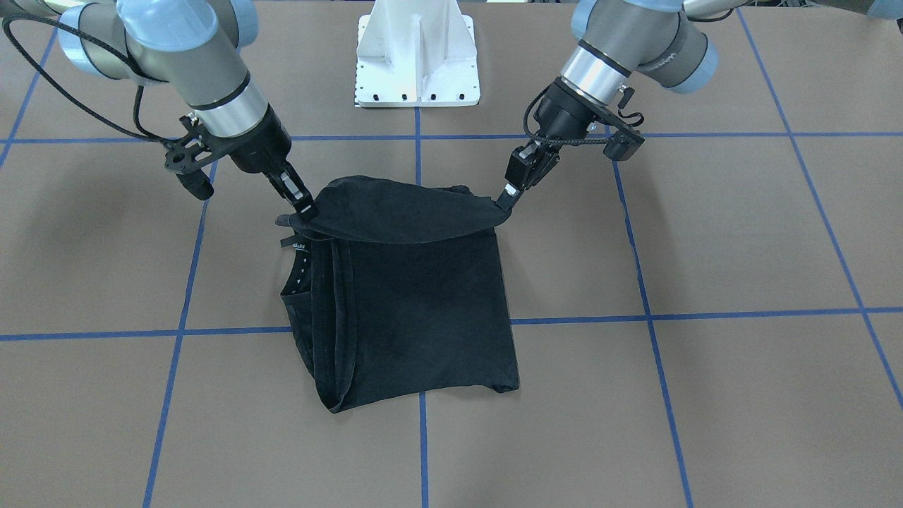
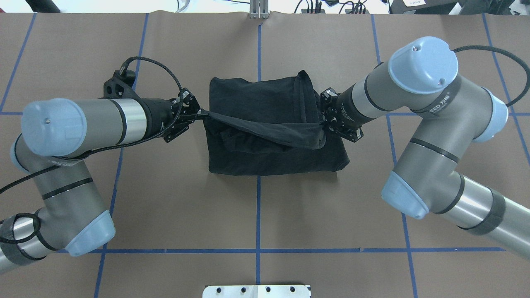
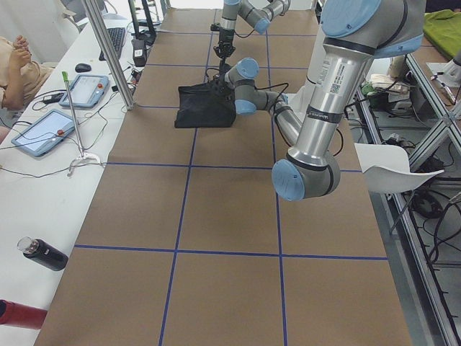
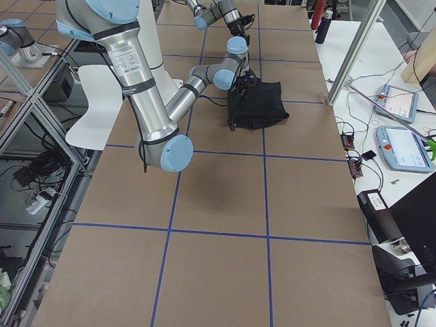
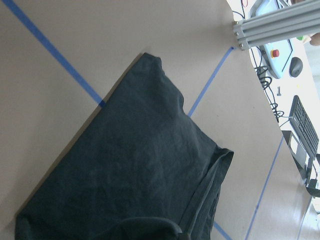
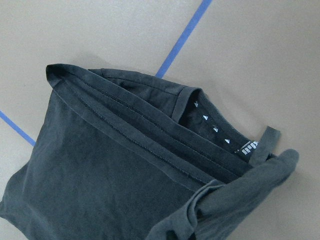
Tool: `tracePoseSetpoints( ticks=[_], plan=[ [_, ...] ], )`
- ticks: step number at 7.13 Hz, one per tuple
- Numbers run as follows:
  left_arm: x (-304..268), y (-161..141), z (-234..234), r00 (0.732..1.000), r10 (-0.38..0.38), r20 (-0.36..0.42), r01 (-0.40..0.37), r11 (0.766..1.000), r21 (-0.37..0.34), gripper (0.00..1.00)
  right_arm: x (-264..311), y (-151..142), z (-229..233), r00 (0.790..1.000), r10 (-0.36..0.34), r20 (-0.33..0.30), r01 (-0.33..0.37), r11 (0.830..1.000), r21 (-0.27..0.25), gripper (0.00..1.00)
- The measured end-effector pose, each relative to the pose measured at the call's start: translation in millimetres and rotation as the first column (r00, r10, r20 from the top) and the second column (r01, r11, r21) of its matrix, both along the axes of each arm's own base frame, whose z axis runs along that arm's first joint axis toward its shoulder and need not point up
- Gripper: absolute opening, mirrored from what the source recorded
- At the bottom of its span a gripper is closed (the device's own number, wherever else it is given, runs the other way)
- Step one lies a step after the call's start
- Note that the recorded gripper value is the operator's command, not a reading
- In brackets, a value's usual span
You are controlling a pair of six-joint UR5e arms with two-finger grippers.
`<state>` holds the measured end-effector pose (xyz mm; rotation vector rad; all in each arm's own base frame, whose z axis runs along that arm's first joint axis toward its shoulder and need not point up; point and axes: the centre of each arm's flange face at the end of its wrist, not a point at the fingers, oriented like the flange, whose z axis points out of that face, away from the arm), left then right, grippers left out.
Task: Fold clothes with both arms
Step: 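Lift the near edge with both grippers and fold it onto the far half, then open both grippers and raise both arms away from the shirt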
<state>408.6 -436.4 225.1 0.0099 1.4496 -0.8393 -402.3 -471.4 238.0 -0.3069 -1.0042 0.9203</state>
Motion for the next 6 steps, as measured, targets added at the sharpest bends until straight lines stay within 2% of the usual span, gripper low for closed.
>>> tracePoseSetpoints(
  ticks=[1, 2, 3, 4, 5, 6],
  plan=[
    [7.1, -21.3, 3.3, 1.0, -0.02, 0.015, 0.02, 1.0, 0.004, 0.0, -11.0, -22.8, 2.4, 1.0, -0.007, -0.021, 0.007, 1.0, 0.004, 0.0],
    [19.3, -48.1, 16.9, 0.999, -0.039, 0.036, 0.039, 0.999, 0.019, 0.28, -24.4, -56.6, 6.3, 0.999, -0.014, -0.033, 0.014, 1.0, 0.011, 0.31],
    [35.5, -86.6, 38.8, 0.996, -0.064, 0.062, 0.061, 0.997, 0.045, 0.99, -37.3, -105.1, 17.0, 0.999, -0.03, -0.033, 0.031, 0.999, 0.032, 0.99],
    [48.4, -136.8, 60.1, 0.99, -0.1, 0.101, 0.092, 0.993, 0.081, 1.0, -48.7, -156.4, 28.5, 0.998, -0.057, -0.034, 0.06, 0.996, 0.068, 1.0],
    [46.5, -178.2, 73.5, 0.98, -0.133, 0.146, 0.117, 0.986, 0.115, 1.0, -58.9, -193.9, 32.4, 0.995, -0.085, -0.053, 0.091, 0.989, 0.12, 1.0],
    [32.7, -206.8, 79.6, 0.971, -0.161, 0.179, 0.136, 0.98, 0.144, 1.0, -59.7, -221.2, 31.0, 0.991, -0.103, -0.083, 0.116, 0.979, 0.17, 1.0]
  ],
)
